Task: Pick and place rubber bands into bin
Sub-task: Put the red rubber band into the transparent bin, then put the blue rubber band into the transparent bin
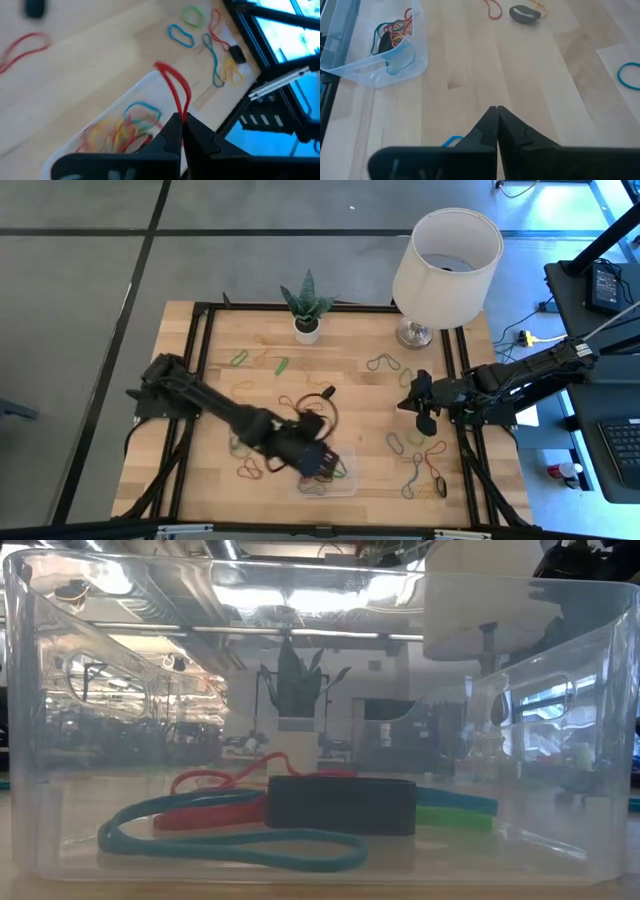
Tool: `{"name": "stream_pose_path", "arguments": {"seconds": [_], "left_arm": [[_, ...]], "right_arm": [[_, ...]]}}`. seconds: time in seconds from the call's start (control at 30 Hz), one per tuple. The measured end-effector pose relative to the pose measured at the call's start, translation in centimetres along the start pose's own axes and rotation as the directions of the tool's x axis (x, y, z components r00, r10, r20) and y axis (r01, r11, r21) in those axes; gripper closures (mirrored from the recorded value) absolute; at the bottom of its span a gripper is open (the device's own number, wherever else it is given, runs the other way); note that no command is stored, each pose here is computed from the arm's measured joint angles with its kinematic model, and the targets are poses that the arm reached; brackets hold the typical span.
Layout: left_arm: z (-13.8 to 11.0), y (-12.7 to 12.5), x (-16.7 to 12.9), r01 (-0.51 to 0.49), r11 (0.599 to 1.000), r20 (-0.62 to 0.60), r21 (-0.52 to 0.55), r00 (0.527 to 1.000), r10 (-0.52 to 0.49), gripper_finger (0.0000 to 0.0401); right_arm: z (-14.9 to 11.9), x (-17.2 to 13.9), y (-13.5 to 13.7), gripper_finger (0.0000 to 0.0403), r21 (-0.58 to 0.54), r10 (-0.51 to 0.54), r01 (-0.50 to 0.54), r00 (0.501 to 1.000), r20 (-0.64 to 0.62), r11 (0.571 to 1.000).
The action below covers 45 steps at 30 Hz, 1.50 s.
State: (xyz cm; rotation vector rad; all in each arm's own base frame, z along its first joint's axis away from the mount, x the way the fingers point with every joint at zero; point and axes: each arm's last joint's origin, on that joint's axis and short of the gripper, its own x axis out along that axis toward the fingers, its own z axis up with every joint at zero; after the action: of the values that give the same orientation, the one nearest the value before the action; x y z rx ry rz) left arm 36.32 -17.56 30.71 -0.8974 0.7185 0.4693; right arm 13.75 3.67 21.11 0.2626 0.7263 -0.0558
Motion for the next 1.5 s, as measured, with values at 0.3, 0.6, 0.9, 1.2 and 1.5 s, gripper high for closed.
{"name": "stream_pose_path", "arguments": {"seconds": [0.3,0.6,0.9,1.2,1.5], "left_arm": [[-1.0,-0.1,7.9,0.066,0.993,-0.154,0.103,0.987,-0.05,0.0399],[-4.6,0.4,12.9,0.094,0.993,-0.269,0.076,0.961,-0.071,0.0399],[-5.8,1.0,14.8,0.066,0.997,-0.274,0.032,0.96,-0.054,0.0377],[-5.7,1.5,14.7,0.019,0.998,-0.286,0.054,0.958,-0.002,0.0317],[-2.3,1.3,12.8,0.066,0.989,-0.311,0.132,0.95,-0.022,0.0279]], "right_arm": [[0.0,0.0,0.0,0.0398,-0.001,-0.002,0.002,1.0,-0.005,1.0],[-0.1,0.0,0.0,0.0398,-0.024,-0.003,0.003,1.0,-0.006,1.0],[-0.1,0.0,0.0,0.0398,-0.024,-0.003,0.003,1.0,-0.008,1.0],[-0.1,0.0,0.0,0.0398,-0.019,-0.003,0.003,1.0,-0.008,1.0],[-0.1,0.0,0.0,0.0398,0.085,-0.003,0.004,1.0,-0.007,0.996]]}}
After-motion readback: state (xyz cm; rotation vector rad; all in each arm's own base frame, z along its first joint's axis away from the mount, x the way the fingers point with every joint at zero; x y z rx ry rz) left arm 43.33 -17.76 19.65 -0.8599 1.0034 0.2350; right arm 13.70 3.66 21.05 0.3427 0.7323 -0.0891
